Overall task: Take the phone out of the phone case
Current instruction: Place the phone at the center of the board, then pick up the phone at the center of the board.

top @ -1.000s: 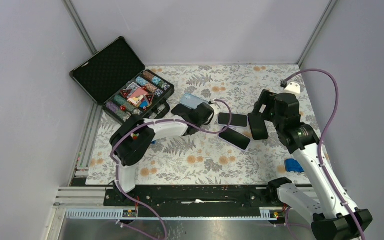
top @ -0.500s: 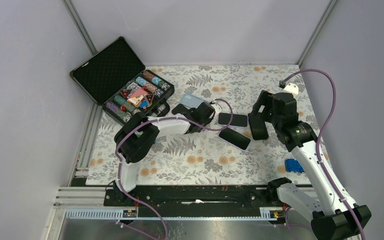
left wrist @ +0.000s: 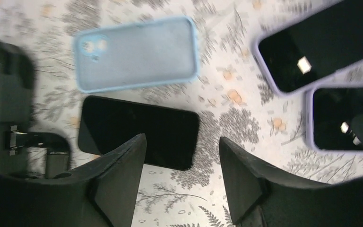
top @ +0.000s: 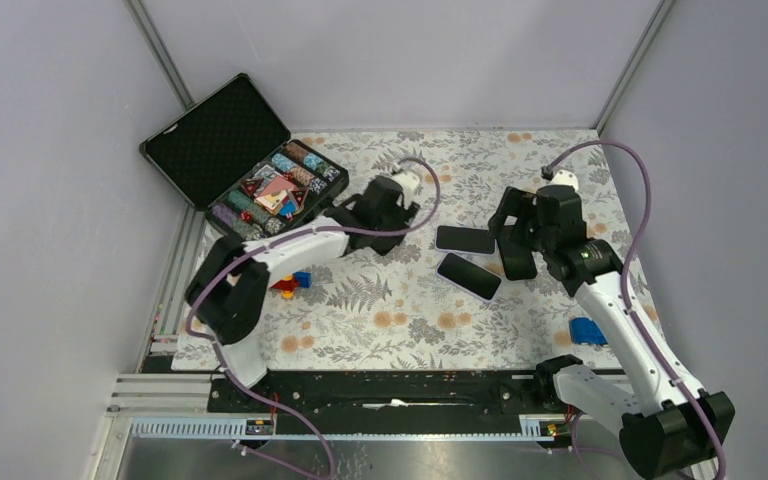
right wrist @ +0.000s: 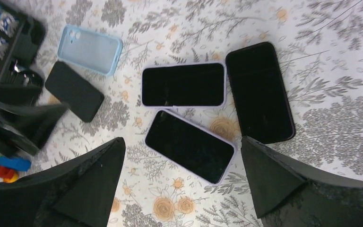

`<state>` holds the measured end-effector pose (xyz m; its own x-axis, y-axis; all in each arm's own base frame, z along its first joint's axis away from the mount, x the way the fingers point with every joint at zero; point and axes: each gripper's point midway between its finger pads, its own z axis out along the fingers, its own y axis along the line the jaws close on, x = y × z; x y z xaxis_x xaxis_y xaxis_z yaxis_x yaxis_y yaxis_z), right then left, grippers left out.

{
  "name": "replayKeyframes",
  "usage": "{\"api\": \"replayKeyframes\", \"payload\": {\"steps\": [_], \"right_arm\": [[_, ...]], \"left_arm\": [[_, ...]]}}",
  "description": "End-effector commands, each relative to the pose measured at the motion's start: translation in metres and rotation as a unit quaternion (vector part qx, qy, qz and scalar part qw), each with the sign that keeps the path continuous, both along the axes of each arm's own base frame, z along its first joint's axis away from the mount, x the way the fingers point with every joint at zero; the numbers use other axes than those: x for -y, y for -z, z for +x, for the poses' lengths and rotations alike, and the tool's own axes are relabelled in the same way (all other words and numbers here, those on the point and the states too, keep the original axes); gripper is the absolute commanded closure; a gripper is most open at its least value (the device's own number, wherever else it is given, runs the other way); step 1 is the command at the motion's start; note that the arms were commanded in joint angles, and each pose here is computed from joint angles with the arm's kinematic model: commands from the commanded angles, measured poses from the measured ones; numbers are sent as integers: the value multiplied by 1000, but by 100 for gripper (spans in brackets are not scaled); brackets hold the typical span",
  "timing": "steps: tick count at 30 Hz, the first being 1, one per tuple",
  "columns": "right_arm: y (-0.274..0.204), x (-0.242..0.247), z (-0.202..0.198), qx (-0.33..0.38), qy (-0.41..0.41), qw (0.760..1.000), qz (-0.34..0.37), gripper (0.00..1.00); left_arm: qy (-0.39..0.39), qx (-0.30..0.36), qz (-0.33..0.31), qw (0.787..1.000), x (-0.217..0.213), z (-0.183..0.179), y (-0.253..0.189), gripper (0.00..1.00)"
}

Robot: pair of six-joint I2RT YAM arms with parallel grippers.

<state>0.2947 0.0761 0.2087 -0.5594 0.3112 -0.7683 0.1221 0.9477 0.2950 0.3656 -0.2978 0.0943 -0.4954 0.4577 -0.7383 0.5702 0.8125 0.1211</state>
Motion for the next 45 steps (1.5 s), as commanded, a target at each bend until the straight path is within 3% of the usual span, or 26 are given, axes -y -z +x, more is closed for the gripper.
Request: {"api": "replayKeyframes", "payload": {"steps": [1, 6, 10, 12, 17, 26, 32, 45], "right_arm": [[17, -21, -2, -28, -59, 998, 21, 0], [49, -26, -3, -77, -66, 995, 22, 1], [73, -39, -6, -103, -110, 988, 26, 2], [84, -40, -5, -115, -122, 986, 20, 2], [116, -39, 9, -165, -122, 979, -8, 2], [151, -53, 33, -205, -127, 970, 9, 2], [166, -50, 43, -231, -135, 963, 28, 2], [186, -66, 0, -291, -160, 938, 93, 2]], "left_arm": [[-73, 30, -126, 989, -11, 18, -62, 36], [-118, 37, -223, 967, -24, 11, -99, 30], [-73, 90, -314, 942, -25, -14, -152, 21], [-61, 116, -329, 935, -33, -25, -172, 12], [-61, 149, -351, 923, -53, -45, -200, 2], [-37, 158, -350, 923, -61, -65, -207, 1], [-18, 141, -314, 939, -53, -62, -200, 1], [-14, 140, -311, 940, -52, -63, -203, 1]]}}
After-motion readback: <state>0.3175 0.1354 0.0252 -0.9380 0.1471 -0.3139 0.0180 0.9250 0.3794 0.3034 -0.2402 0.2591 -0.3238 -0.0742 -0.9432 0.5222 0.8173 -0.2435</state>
